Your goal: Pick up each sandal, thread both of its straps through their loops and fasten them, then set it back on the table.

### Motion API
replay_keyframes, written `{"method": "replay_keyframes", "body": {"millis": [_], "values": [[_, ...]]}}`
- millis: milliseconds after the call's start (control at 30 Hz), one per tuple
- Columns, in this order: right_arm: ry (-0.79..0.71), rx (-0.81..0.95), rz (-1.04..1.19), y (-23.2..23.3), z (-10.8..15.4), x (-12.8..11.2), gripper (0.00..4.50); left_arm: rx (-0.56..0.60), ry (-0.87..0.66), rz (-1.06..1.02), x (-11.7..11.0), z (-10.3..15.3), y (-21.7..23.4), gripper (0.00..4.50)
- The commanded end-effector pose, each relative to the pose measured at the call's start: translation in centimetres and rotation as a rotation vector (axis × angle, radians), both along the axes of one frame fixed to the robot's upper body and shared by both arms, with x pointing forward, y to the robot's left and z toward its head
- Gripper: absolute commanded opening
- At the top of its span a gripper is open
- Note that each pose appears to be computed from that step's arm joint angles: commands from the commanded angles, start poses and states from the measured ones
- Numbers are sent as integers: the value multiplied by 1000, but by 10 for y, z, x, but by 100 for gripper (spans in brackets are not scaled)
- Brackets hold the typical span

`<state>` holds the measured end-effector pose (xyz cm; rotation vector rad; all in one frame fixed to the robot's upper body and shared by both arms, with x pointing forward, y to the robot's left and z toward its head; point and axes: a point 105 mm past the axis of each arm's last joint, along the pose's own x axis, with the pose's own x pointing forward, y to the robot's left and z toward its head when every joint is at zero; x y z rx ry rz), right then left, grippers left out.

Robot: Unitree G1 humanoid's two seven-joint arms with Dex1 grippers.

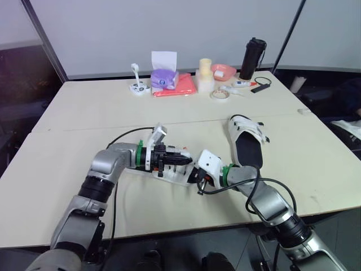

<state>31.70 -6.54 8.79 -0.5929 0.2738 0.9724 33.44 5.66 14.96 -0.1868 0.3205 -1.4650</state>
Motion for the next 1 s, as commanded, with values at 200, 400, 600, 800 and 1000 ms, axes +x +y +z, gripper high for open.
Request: {"method": "replay_keyframes", "body": {"millis": [200,400,600,800,1000], "values": [[191,-122,-46,-17,-55,-13,0,-156,-134,65,19,51,1,8],[187,-129,-43,-18,-55,-13,0,-92,-106,90,30,30,-6,8],[180,-134,-49,-20,-54,-12,0,-51,-27,121,39,16,-10,8],[178,-138,-51,-22,-54,-12,0,-61,-15,137,43,16,-11,197],[171,-140,-53,-23,-52,-9,0,-54,-53,171,49,17,-15,292]]}}
